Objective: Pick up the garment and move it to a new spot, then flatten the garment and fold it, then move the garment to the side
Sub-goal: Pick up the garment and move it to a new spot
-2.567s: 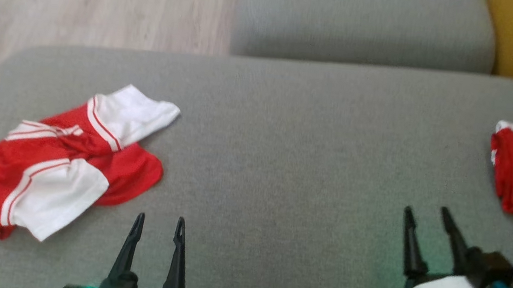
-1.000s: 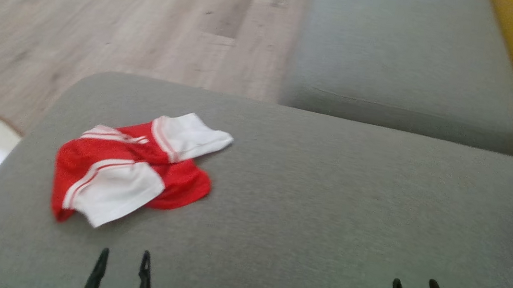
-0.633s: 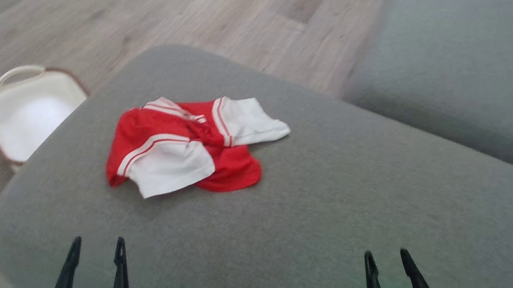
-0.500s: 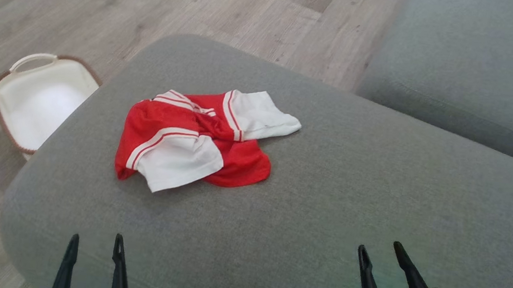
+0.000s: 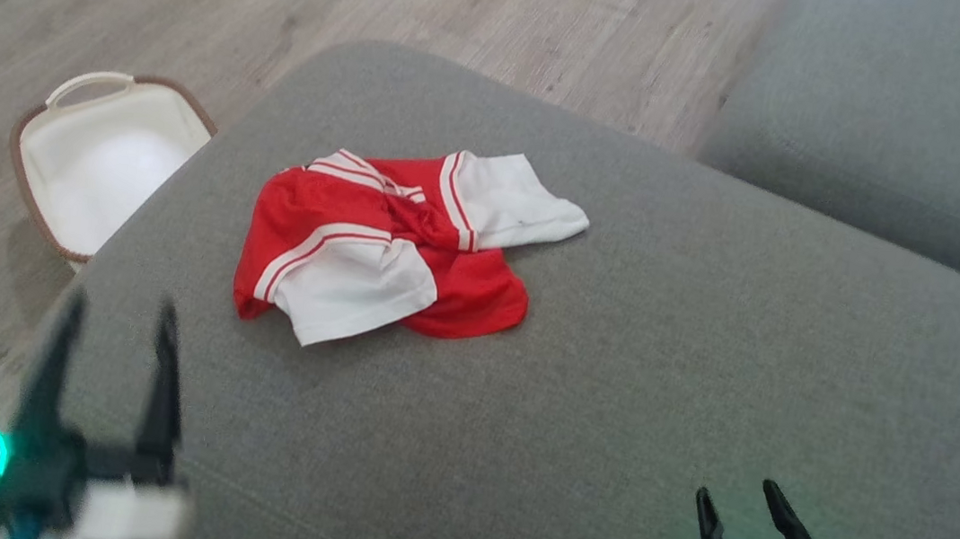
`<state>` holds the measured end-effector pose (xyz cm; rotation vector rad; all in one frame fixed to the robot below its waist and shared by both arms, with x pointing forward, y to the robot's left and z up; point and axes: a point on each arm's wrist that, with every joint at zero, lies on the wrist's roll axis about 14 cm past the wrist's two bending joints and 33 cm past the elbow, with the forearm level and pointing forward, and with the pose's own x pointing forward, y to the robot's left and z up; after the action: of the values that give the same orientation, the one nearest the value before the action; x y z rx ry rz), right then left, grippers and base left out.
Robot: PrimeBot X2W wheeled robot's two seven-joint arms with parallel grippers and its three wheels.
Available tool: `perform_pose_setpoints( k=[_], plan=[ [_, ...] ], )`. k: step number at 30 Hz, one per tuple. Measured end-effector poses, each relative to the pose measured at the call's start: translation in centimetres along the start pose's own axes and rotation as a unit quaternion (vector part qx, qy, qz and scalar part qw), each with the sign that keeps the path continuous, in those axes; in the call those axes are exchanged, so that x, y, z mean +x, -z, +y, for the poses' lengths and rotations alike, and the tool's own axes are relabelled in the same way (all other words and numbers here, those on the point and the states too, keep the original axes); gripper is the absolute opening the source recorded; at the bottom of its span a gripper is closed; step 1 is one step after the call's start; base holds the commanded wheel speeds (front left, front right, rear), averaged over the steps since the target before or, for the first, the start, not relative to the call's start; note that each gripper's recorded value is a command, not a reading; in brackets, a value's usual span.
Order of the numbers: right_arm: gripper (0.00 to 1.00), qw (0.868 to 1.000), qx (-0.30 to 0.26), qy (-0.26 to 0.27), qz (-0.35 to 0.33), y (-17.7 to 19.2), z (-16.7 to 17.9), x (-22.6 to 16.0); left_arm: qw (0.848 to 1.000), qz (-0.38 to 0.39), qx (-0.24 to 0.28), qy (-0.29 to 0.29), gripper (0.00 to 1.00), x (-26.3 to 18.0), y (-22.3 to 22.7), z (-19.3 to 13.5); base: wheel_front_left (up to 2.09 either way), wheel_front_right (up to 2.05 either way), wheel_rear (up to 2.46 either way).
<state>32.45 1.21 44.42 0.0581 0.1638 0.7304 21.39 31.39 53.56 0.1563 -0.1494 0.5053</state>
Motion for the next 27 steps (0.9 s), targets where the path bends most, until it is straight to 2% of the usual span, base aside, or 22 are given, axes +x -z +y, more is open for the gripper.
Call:
perform_pose_setpoints(
  k=[5, 8, 12, 13, 18, 20, 22, 27],
  plan=[
    [1.0, 1.0, -0.025, -0.014, 0.011, 0.5, -1.7, 0.6, 0.996, -0.091, 0.02, 0.001, 1.0, 6.9, -6.0, 0.4, 0.0, 0.0, 0.0],
    [1.0, 0.999, -0.04, -0.015, -0.002, -0.2, -3.9, 2.3, 0.995, -0.089, 0.024, 0.027, 1.0, 12.0, -7.0, -1.1, 0.0, 0.0, 0.0],
    [1.0, 0.998, -0.058, -0.009, -0.012, -0.4, -7.3, 4.1, 0.996, -0.029, 0.032, 0.084, 1.0, 19.2, -5.9, -5.2, 0.0, 0.0, 0.0],
    [1.0, 0.998, -0.058, -0.009, -0.012, -0.4, -7.3, 4.1, 0.996, -0.029, 0.032, 0.084, 1.0, 19.2, -5.9, -5.2, 0.0, 0.0, 0.0],
    [1.0, 0.998, -0.07, -0.007, 0.005, 1.2, -10.3, 4.7, 0.986, 0.11, 0.026, 0.122, 1.0, 25.4, -0.5, -9.5, 0.0, 0.0, 0.0],
    [1.0, 0.997, -0.072, -0.014, 0.019, 2.0, -10.7, 4.8, 0.973, 0.186, 0.019, 0.135, 1.0, 26.2, 2.9, -10.8, 0.0, 0.0, 0.0],
    [1.0, 0.997, -0.069, -0.013, 0.022, 2.1, -11.1, 4.9, 0.954, 0.267, 0.007, 0.138, 1.0, 25.7, 6.8, -11.7, 0.0, 0.0, 0.0],
    [1.0, 0.998, -0.061, 0.005, 0.026, 2.5, -12.7, 5.0, 0.884, 0.451, -0.001, 0.126, 1.0, 20.4, 16.6, -11.9, 0.0, 0.0, 0.0]
  ],
)
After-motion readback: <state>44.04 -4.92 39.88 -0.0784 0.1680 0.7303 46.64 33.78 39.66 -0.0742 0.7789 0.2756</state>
